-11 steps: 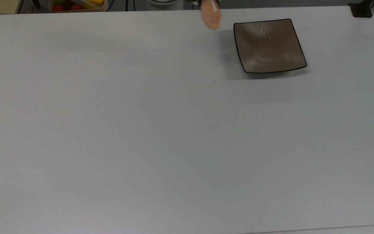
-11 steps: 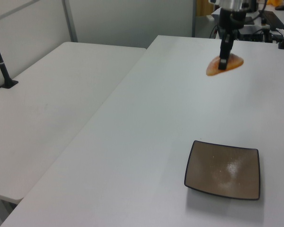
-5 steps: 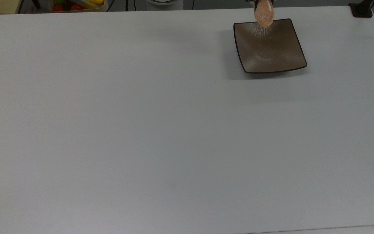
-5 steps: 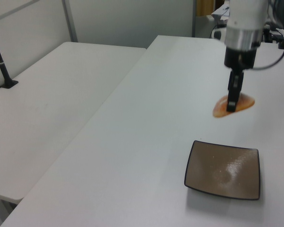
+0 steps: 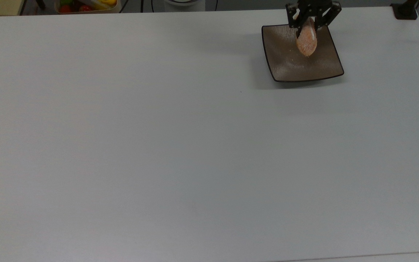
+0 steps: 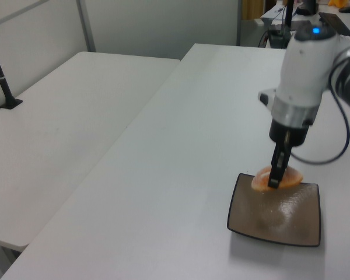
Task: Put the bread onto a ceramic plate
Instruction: 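Carry the bread roll over the brown square plate and lower it, then open the gripper to release the bread roll onto the plate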
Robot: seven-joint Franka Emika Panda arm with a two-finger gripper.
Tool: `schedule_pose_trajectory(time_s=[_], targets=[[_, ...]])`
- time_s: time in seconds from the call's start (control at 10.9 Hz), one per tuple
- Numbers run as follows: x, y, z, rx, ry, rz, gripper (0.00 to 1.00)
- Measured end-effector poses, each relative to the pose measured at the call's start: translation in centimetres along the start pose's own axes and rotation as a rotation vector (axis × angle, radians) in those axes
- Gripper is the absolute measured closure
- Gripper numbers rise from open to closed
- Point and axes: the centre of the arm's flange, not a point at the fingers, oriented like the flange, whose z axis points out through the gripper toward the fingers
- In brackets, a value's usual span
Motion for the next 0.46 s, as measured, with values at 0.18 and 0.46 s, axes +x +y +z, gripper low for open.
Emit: schedule_pose_trajectory(time_s=[0.18,0.46], targets=[[-0.3,-0.9,3.1,-0.036,0.011,0.013,0.6],[-1.0,-1.8,6.5,-0.03,0.016,-0.008,0.6]])
